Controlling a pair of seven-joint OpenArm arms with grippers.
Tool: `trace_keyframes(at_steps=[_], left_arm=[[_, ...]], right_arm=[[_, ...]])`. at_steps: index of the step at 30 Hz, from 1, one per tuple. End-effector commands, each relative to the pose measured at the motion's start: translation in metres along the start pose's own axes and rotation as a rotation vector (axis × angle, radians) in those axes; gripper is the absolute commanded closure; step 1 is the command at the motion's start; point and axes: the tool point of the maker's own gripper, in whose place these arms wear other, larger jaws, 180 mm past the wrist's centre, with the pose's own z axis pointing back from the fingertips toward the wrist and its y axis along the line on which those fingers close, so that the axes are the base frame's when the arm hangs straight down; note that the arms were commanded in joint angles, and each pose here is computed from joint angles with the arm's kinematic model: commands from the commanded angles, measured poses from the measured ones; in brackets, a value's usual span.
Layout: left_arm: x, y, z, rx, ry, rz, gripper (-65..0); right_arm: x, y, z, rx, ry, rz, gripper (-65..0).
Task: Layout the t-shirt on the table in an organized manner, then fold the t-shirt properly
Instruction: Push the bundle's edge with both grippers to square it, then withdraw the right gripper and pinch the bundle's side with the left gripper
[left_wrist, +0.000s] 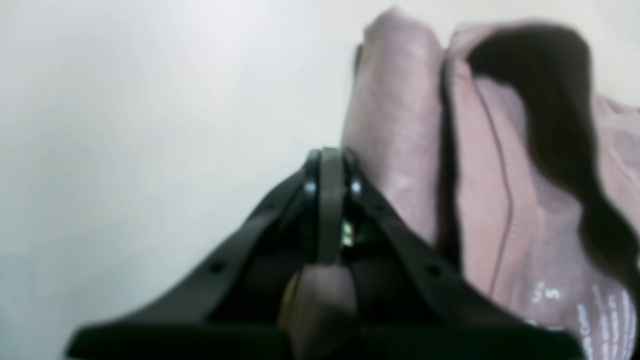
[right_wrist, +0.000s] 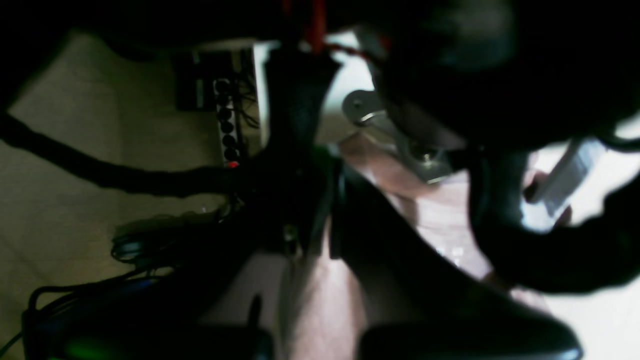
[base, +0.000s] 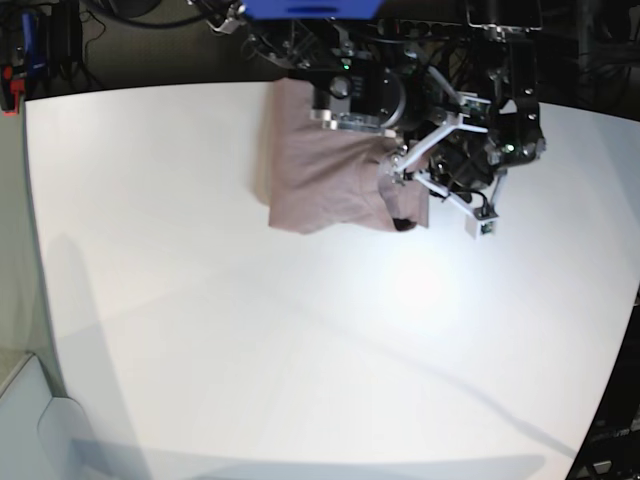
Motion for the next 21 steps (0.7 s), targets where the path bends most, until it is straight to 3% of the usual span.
trace_keyframes(at_steps=[1,6,10,15,21], left_arm=[[-0.013,0.007,0.000,0.029,0.055,-0.001,-0.1],[0.000,0.016,0.009,0.044,0.003,0.027,-0.1],[0.012,0.022,0.017,0.055,-0.035,0.040,-0.1],[0.014,0.022,0.017,0.056,-0.041,0.038,-0.1],[0.015,0.022,0.018,0.055,-0.044,0.038,-0.1]], right_arm=[[0.023,-0.009,0.005,-0.018,-0.072,0.012,-5.6],[0.019,-0.020,0.009,-0.045,-0.068,-0.009,-24.4],[0.019,-0.049,0.029,-0.134,-0.102,-0.060,-34.9],[0.013,-0.086,0.063,-0.267,-0.123,-0.114,-37.7],[-0.010,-0.106,0.071,-0.322,-0.086,-0.185,-37.7]])
